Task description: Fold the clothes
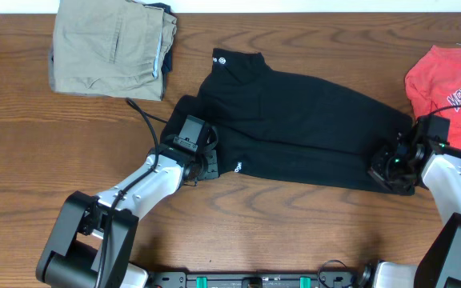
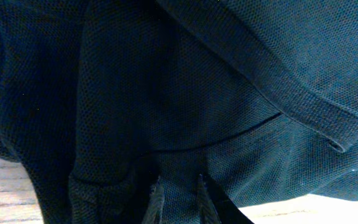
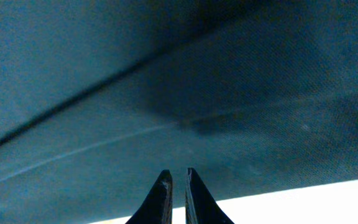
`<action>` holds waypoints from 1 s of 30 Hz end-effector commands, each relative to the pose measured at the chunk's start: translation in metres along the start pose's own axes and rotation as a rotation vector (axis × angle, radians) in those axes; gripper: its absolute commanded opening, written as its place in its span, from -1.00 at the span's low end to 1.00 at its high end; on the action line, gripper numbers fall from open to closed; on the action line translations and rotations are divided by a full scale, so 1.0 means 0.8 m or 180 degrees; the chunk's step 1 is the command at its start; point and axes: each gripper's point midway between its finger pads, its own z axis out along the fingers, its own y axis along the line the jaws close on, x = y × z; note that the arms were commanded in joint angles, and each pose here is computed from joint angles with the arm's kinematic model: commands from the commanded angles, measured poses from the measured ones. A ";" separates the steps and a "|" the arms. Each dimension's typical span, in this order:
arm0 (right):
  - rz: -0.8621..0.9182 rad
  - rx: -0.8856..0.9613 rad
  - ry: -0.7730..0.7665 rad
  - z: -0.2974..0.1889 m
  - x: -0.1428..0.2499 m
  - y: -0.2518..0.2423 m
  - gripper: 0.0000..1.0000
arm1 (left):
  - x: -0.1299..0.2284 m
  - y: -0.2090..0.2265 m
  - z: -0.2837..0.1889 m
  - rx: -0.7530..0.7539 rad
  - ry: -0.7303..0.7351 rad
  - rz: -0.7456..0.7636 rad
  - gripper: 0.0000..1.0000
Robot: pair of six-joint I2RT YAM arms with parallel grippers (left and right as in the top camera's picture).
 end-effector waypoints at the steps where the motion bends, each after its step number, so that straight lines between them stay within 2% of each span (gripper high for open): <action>1: 0.0108 0.0232 0.0022 0.010 0.010 -0.019 -0.83 | -0.005 0.010 0.000 -0.0136 -0.0038 -0.0019 -0.57; 6: 0.0155 0.0483 0.0019 0.016 0.018 -0.041 -0.82 | 0.000 0.051 -0.005 -0.0702 -0.0107 -0.0405 -0.57; 10: 0.0170 0.0526 0.0011 0.015 0.018 -0.045 -0.87 | 0.011 0.063 -0.008 -0.0863 -0.0022 -0.0485 -0.62; 11: 0.0196 0.0566 -0.0001 0.015 0.017 -0.048 -0.88 | 0.014 0.065 -0.009 -0.0885 0.0001 -0.0519 -0.70; 15: 0.0357 0.0895 -0.0047 0.009 0.019 -0.073 -0.91 | 0.022 0.075 -0.012 -0.0961 0.0078 -0.0680 -0.85; 23: 0.0507 0.1071 0.0021 0.002 0.025 -0.096 -0.97 | 0.035 0.096 -0.040 -0.1082 0.0185 -0.0885 -0.88; 30: 0.0707 0.1108 0.0071 -0.007 0.027 -0.113 -0.97 | 0.037 0.094 -0.085 -0.1062 0.0019 -0.0885 -0.88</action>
